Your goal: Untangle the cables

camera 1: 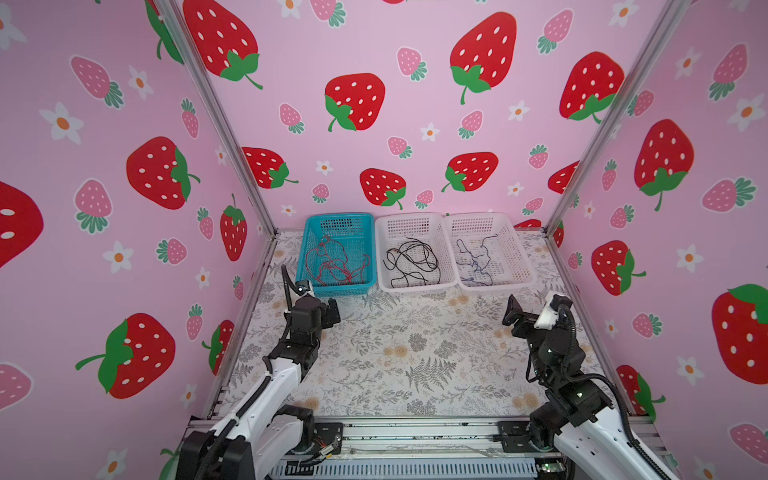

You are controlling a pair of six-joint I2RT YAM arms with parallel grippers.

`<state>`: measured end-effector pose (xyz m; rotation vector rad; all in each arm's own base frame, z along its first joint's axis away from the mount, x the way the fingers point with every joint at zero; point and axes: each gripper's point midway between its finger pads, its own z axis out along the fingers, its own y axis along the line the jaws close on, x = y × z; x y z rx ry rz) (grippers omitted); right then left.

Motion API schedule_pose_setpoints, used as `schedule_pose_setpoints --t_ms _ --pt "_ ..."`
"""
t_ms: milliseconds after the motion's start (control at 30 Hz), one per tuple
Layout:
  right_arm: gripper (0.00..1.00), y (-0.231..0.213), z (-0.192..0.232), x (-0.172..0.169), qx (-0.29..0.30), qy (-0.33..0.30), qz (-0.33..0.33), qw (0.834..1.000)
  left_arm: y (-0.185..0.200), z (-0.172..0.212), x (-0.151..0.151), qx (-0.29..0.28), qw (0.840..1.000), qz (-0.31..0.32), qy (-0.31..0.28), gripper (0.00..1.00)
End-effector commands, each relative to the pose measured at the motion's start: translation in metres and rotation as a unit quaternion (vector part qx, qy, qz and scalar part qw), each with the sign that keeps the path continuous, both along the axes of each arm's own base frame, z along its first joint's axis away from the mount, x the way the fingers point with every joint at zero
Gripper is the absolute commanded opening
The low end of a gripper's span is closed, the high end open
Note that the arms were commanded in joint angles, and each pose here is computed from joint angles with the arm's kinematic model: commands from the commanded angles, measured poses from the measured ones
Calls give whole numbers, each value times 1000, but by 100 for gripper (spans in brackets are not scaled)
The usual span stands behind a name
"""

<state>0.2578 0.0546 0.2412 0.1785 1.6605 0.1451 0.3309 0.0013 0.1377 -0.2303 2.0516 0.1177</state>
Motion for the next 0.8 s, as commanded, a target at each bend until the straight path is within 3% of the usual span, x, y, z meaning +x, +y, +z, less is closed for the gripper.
schedule_pose_setpoints --t_ms 0,500,567,767 --pt "99 -11 8 -2 7 -24 -28 999 7 15 19 44 998 2 -55 99" --pt "99 -16 7 -1 1 -47 -44 998 7 -26 50 65 996 -34 -58 99" --pt "99 -19 6 0 1 -51 -53 997 9 -29 51 68 994 -26 -88 99" --pt "99 -18 0 5 -7 -56 -61 997 26 -47 64 52 998 14 -45 99"
